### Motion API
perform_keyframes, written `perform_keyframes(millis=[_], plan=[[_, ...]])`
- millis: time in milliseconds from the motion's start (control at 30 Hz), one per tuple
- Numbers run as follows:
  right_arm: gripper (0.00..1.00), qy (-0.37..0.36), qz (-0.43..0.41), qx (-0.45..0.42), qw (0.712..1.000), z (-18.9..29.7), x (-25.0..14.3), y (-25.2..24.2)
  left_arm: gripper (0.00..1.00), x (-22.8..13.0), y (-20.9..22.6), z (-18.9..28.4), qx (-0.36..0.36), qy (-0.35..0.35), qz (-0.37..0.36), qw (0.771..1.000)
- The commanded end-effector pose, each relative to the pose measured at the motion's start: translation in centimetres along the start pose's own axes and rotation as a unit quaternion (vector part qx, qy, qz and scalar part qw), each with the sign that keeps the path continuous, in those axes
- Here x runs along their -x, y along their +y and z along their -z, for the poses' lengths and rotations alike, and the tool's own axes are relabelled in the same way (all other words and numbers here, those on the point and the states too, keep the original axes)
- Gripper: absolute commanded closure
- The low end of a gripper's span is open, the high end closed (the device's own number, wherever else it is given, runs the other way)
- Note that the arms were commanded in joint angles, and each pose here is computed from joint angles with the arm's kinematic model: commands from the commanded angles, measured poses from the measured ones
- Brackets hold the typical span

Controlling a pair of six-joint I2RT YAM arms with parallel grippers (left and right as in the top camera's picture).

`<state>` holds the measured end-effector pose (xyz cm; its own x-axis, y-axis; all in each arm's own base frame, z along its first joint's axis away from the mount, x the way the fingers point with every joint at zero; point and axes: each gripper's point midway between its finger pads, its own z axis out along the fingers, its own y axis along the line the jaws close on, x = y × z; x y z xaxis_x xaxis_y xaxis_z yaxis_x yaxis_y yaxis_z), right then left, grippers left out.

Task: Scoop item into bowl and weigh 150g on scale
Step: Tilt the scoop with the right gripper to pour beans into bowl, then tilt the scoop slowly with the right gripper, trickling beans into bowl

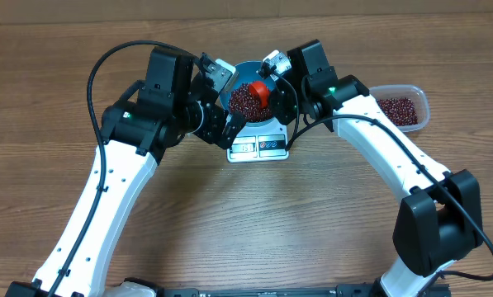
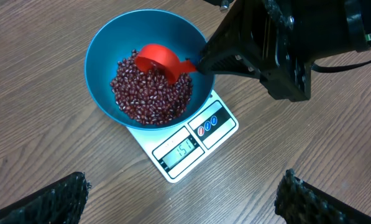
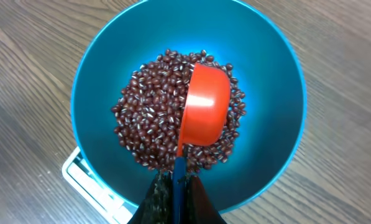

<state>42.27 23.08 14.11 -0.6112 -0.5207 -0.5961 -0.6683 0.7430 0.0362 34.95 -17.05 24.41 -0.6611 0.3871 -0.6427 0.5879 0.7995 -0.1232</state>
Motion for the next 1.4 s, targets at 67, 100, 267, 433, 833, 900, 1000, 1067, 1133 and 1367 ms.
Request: perform_keyframes(millis=[67, 100, 267, 433, 833, 900, 1000, 1067, 1133, 1367], plan=[[0.96, -0.014, -0.02, 0.048, 0.999, -0.1, 0.8, 1.6, 0.0, 0.9, -0.5, 1.2, -0.005, -0.02, -0.016, 1.0], [0.97, -0.015, -0.021, 0.05, 0.998, -0.1, 0.8, 1.6, 0.0, 0.9, -0.5, 1.2, -0.005, -0.02, -0.016, 1.0], [0.96, -0.018, -0.035, 0.065, 0.997, 0.0, 1.0, 2.1, 0.0, 0.9, -0.5, 1.2, -0.005, -0.02, -0.016, 1.0], [0.96, -0.018, -0.059, 0.068, 0.996, 0.1, 1.1, 2.0, 0.0, 0.9, -0.5, 1.2, -0.005, -0.02, -0.016, 1.0], [0.96, -0.051, -0.133, 0.117, 0.983, 2.3, 2.1, -0.4, 0.01, 0.9, -0.5, 1.2, -0.005, -0.02, -0.016, 1.0], [0.96, -0.056, -0.134, 0.113, 0.983, 2.8, 2.3, -0.7, 0.0, 0.9, -0.5, 1.2, -0.005, -0.02, -0.016, 1.0], [0.96, -0.067, -0.129, 0.111, 0.983, 3.7, 2.9, -0.6, 0.0, 0.9, -0.5, 1.2, -0.005, -0.02, -0.016, 1.0], [0.96, -0.074, -0.125, 0.101, 0.984, 4.4, 3.2, -0.8, 0.0, 0.9, -0.5, 1.2, -0.005, -0.02, -0.016, 1.0], [0.96, -0.08, -0.123, 0.083, 0.986, 5.1, 3.4, -1.3, 0.0, 0.9, -0.5, 1.2, -0.005, -0.02, -0.016, 1.0], [0.96, -0.112, -0.111, 0.062, 0.986, 8.2, 4.8, -1.3, 0.0, 0.9, -0.5, 1.2, -0.005, -0.02, -0.016, 1.0]])
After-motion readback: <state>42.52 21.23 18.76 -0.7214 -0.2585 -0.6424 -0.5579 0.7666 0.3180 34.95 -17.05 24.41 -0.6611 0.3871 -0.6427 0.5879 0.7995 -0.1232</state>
